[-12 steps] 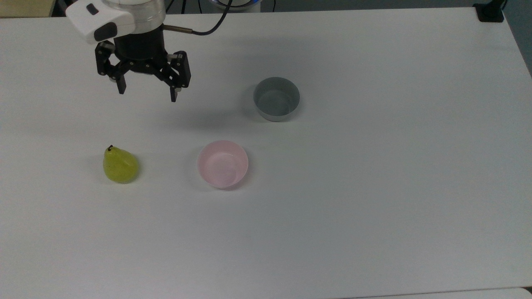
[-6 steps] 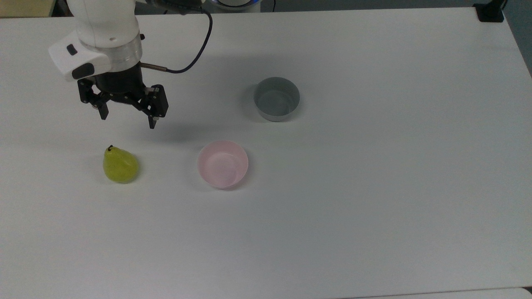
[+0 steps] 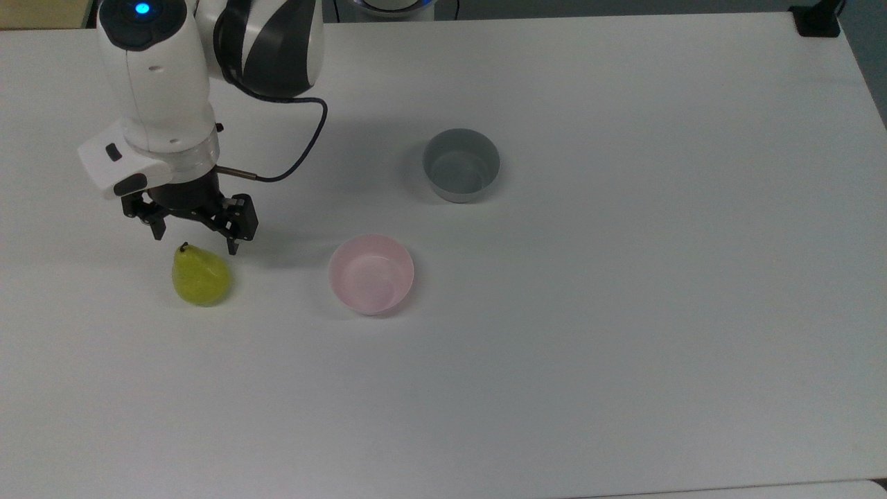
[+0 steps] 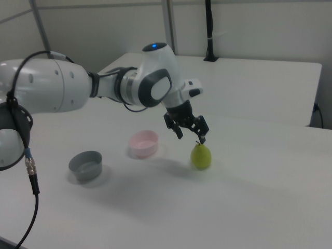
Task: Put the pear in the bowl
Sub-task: 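Close the gripper around the pear and lift it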
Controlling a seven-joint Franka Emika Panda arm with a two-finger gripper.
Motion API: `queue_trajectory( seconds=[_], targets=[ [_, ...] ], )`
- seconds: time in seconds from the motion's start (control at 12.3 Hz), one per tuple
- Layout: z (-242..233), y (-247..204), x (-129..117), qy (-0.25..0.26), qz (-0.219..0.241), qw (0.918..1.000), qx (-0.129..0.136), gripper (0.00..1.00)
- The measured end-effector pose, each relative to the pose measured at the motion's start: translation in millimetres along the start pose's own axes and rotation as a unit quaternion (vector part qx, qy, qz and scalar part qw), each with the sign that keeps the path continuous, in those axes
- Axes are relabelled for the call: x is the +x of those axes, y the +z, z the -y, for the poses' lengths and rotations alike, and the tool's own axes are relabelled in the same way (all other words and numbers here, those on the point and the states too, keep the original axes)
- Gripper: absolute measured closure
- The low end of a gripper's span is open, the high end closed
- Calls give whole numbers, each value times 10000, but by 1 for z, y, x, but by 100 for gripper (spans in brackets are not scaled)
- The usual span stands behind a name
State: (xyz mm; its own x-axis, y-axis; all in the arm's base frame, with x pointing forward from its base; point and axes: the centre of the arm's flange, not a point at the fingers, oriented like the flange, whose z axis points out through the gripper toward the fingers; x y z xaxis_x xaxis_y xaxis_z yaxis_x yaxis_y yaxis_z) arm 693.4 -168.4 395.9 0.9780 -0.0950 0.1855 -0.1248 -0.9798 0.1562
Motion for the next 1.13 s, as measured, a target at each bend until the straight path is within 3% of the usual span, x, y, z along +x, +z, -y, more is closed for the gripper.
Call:
queue_trajectory(
  seconds=[0.49,0.89,1.05,1.13],
  targets=[
    [-2,63,-3,-152,60,9997,-165,0],
    [-2,70,-3,-206,52,9995,-215,0],
    [-1,72,-3,-248,64,9993,-256,4],
    [-2,72,-4,-258,65,9993,-264,12]
  ],
)
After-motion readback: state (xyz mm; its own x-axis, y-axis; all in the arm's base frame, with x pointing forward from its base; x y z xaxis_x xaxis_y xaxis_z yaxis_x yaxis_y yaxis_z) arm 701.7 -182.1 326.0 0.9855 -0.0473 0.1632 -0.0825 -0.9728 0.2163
